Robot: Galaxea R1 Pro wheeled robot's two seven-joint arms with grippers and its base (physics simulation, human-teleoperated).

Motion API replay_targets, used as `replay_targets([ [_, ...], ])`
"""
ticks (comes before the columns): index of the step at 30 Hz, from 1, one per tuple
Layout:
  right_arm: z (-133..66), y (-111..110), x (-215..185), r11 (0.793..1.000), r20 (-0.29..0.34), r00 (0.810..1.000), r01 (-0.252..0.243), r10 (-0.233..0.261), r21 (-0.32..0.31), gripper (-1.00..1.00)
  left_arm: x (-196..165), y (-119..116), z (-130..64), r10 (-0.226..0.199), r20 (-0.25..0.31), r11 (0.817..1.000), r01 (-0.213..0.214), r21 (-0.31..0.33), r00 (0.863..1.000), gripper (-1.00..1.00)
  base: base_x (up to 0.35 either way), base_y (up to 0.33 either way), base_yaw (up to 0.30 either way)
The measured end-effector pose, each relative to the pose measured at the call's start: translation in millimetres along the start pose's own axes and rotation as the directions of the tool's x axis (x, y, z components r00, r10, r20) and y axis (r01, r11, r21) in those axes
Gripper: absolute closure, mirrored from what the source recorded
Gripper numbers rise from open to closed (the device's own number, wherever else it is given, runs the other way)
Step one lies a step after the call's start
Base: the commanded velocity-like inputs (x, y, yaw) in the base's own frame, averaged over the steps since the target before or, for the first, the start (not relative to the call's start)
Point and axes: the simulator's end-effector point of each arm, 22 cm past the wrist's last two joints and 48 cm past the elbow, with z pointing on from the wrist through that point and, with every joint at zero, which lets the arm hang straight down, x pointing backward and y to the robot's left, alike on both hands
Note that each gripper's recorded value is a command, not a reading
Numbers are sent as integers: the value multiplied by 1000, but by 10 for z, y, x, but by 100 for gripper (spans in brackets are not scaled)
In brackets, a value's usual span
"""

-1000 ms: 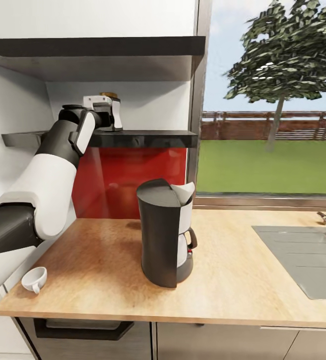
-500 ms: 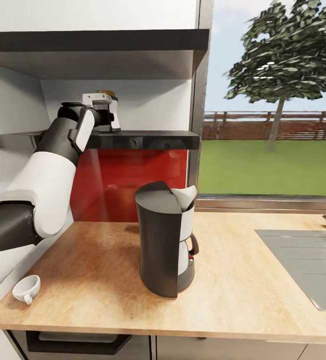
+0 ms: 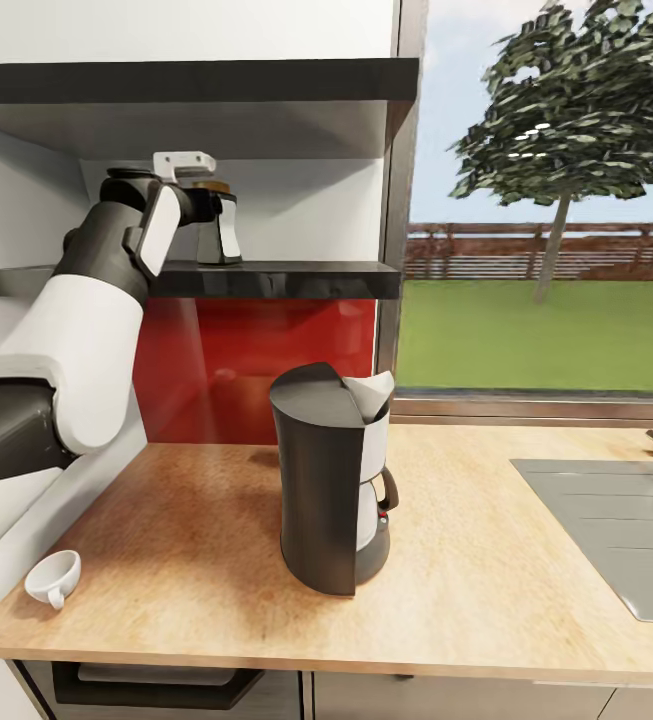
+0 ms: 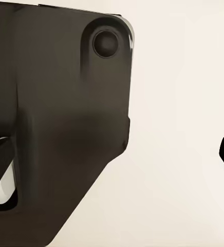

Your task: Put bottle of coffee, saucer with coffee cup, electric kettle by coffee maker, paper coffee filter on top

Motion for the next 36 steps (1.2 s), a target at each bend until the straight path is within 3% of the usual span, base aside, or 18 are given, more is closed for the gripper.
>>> replay_targets([
  [23, 2, -18, -14, 1000, 3, 1000, -4, 4, 4, -100, 28, 22, 1, 2, 3, 1000, -1, -6, 1000, -100, 45, 0, 0],
  [26, -3, 128, -157, 1000, 35, 999, -3, 3, -18, -100, 115, -93, -10, 18, -11, 1000, -18, 17, 1000, -100, 0, 0, 0],
  [30, -17, 312, -295, 999, 62, 998, -8, 11, -42, -100, 163, 69, -1, 13, -35, 1000, -13, -21, 999, -100, 0, 0, 0],
  [36, -41, 497, -483, 998, 98, 995, -16, 23, -67, -100, 129, 111, -3, 22, -68, 999, -24, -35, 997, -100, 0, 0, 0],
])
